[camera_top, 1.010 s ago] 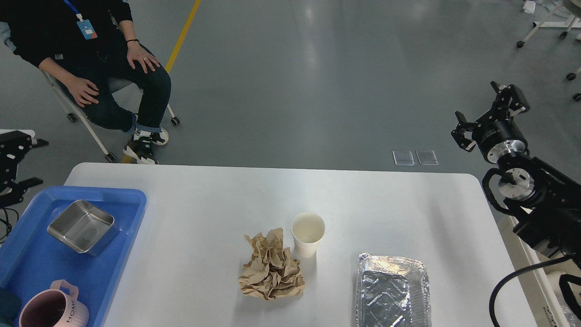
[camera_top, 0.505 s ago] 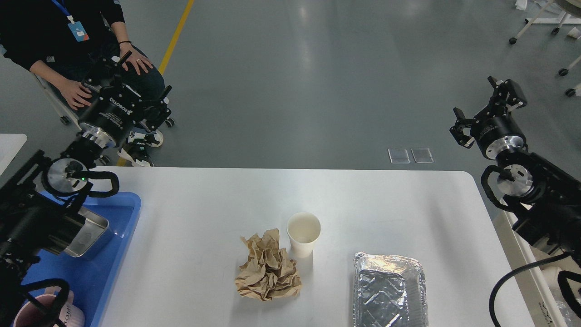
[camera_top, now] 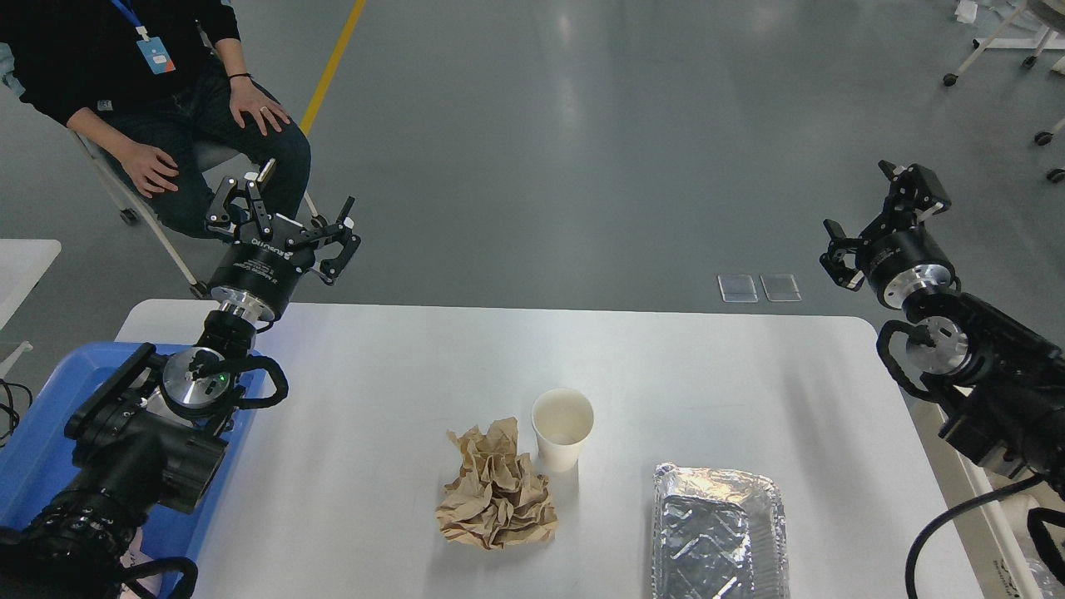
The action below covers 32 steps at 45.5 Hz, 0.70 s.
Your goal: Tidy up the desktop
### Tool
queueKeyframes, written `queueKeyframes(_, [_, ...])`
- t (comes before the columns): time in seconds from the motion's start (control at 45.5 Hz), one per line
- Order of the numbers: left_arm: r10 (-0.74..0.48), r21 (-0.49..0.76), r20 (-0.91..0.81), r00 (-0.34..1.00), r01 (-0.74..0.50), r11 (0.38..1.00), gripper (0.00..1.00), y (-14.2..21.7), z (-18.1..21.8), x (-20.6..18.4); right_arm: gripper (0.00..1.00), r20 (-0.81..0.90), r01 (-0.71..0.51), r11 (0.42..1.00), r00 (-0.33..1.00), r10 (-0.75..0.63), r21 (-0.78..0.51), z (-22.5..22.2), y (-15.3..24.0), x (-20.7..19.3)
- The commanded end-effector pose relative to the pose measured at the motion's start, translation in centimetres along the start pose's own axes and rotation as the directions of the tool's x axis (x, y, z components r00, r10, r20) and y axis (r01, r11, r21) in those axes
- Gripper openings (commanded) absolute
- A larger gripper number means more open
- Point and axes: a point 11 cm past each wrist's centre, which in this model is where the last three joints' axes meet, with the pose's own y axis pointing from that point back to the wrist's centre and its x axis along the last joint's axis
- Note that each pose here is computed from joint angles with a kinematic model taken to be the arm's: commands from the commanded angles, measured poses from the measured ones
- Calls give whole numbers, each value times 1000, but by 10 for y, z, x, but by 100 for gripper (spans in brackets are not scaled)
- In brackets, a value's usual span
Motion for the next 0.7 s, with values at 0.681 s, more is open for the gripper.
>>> queueKeyframes(0.681, [36, -118, -115, 993, -49, 992, 98, 38, -15, 32, 100, -558, 353, 798, 577, -597, -489, 72, 47, -73])
